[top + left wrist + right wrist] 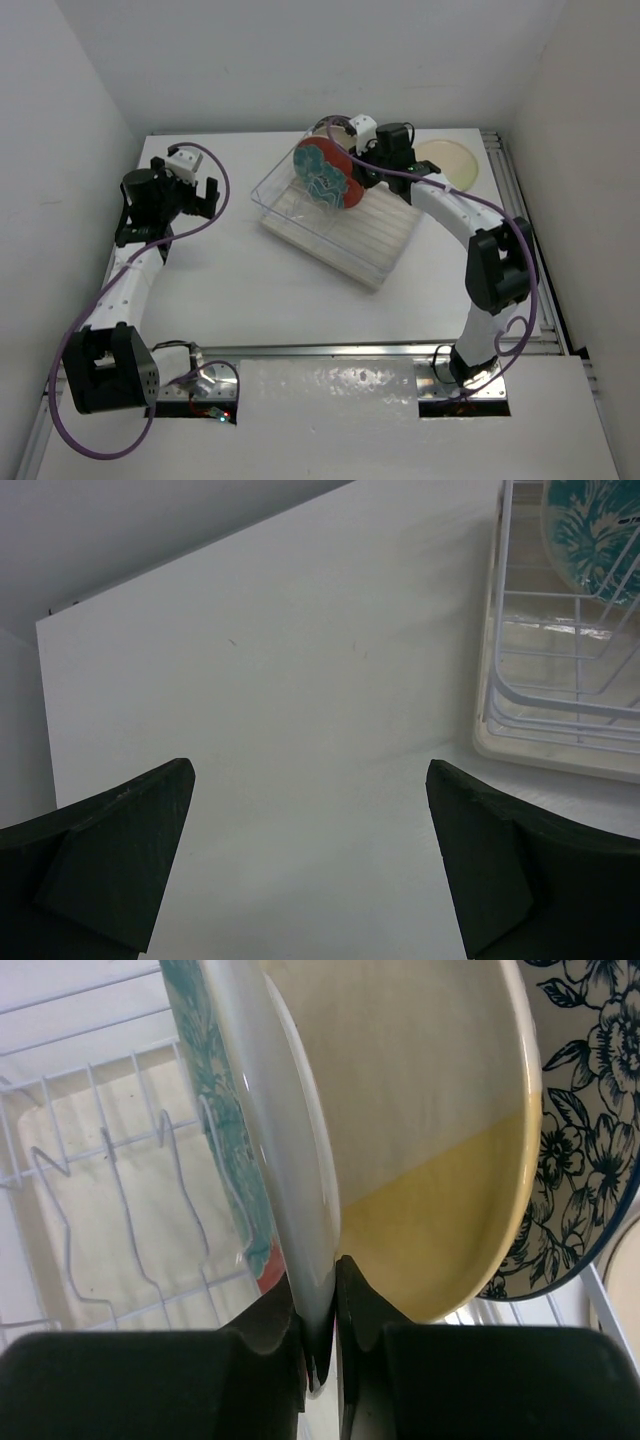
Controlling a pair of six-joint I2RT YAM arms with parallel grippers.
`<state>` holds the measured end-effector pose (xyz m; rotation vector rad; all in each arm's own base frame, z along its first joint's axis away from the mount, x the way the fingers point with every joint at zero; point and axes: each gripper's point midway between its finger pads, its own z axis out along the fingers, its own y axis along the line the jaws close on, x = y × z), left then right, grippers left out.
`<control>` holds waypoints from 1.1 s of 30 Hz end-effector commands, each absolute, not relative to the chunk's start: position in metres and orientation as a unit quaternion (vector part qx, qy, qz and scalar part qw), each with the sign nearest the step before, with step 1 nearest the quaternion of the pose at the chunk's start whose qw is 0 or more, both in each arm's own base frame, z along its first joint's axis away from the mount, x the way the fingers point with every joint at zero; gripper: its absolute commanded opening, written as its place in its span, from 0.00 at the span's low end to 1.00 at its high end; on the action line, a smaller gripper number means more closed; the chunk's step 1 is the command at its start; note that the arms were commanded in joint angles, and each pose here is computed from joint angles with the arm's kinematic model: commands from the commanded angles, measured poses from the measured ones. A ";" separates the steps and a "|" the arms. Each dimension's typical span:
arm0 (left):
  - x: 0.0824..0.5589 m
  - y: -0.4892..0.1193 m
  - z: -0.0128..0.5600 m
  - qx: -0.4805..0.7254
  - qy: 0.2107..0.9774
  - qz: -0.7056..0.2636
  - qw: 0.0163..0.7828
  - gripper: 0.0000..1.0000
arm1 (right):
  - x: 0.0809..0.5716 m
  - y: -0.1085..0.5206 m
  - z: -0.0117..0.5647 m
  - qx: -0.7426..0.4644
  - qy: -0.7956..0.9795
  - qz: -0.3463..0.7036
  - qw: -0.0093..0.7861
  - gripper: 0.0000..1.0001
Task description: Unload the plates from the dish rack
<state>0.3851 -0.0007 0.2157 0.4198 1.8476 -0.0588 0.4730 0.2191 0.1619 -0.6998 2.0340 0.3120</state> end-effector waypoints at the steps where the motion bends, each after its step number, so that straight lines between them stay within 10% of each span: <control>1: 0.391 -0.008 0.242 0.187 0.769 -0.032 0.611 1.00 | 0.464 0.259 0.263 -0.276 0.747 0.215 0.565 0.00; 24: 0.401 -0.031 0.278 0.146 0.764 -0.128 0.615 0.99 | 0.470 0.244 0.454 -0.177 0.605 0.229 0.741 0.00; 33: 0.449 -0.068 0.308 -0.010 0.791 -0.347 0.505 0.84 | 0.485 0.328 0.400 -0.135 0.671 0.471 0.556 0.00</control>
